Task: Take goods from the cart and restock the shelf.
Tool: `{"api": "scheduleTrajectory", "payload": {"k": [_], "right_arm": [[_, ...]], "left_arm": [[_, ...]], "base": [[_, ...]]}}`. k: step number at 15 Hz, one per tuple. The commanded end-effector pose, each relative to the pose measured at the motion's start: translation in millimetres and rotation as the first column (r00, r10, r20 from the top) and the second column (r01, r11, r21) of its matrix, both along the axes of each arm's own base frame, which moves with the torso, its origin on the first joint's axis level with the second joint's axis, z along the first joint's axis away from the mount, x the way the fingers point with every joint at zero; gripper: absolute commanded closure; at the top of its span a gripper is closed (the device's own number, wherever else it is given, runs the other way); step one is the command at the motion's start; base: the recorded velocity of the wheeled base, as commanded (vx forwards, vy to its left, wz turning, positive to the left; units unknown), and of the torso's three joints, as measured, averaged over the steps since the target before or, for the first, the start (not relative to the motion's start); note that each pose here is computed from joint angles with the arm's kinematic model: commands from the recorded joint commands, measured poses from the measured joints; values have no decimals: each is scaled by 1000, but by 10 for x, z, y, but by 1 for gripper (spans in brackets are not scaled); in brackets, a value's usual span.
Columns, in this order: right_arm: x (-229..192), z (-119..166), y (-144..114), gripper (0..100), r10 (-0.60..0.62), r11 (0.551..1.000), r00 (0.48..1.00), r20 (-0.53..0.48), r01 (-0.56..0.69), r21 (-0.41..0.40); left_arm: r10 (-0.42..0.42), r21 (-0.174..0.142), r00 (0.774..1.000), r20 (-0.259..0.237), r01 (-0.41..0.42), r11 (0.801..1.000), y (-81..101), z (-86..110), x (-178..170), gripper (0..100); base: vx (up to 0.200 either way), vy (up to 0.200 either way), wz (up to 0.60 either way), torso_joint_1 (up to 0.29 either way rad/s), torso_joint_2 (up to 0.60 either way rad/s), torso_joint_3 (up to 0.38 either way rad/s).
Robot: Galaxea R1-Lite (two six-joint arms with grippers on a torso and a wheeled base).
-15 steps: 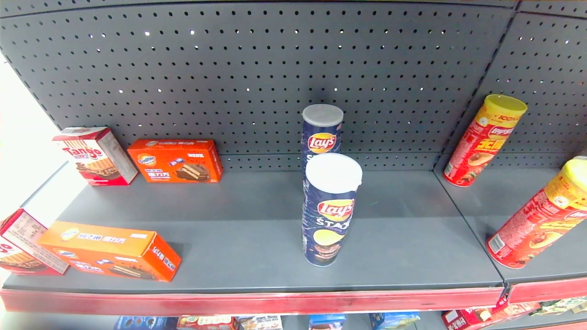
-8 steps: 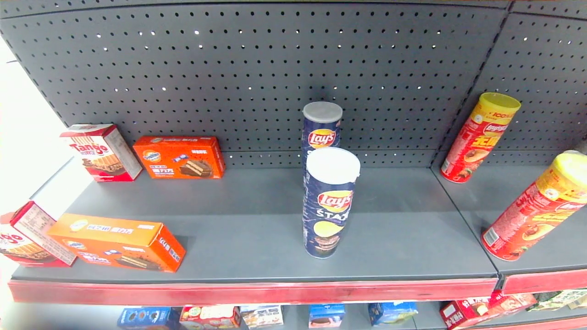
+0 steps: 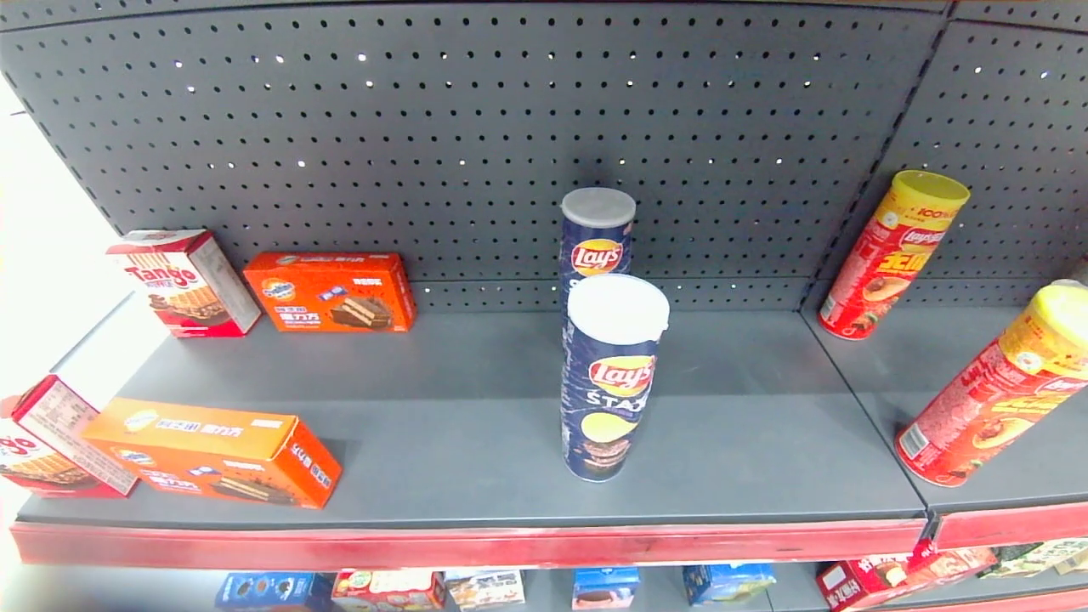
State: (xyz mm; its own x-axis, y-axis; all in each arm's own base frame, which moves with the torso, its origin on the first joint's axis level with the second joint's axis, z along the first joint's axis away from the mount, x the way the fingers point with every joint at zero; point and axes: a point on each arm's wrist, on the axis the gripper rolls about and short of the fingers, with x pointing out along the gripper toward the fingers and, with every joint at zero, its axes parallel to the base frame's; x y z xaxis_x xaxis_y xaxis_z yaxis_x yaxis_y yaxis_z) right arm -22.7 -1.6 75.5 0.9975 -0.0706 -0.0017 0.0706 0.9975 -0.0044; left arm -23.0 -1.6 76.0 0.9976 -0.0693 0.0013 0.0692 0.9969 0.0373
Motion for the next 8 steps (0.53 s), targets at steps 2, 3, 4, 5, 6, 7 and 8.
{"api": "scheduleTrajectory", "payload": {"k": [2, 3, 4, 5, 6, 7, 8], "right_arm": [[1, 0, 0, 0, 0, 1000, 1000, -1, 0, 0], [1, 0, 0, 0, 0, 1000, 1000, -1, 0, 0], [1, 0, 0, 0, 2, 1000, 1000, -1, -2, 0], [1, 0, 0, 0, 2, 1000, 1000, -1, -2, 0], [1, 0, 0, 0, 2, 1000, 1000, -1, -2, 0], [1, 0, 0, 0, 2, 1000, 1000, -1, -2, 0], [1, 0, 0, 0, 2, 1000, 1000, -1, -2, 0]], "left_arm": [[0, 1, 1000, 0, 0, 1000, -1, -1, 0, 0], [0, 1, 1000, 2, 0, 1000, -1, 1, 0, 0], [-1, 1, 1000, 2, 1, 1000, 0, 1, 0, 0], [2, 1, 1000, 0, -2, 1000, 0, -1, 0, 0], [0, 1, 1000, 2, 0, 1000, -1, 1, 0, 0], [2, 1, 1000, 0, -2, 1000, 0, -1, 0, 0], [2, 1, 1000, 0, -2, 1000, 0, -1, 0, 0]], "base": [[0, 0, 0, 0, 0, 0], [0, 0, 0, 0, 0, 0], [0, 0, 0, 0, 0, 0], [0, 0, 0, 0, 0, 0], [0, 0, 0, 0, 0, 0], [0, 0, 0, 0, 0, 0], [0, 0, 0, 0, 0, 0]]}}
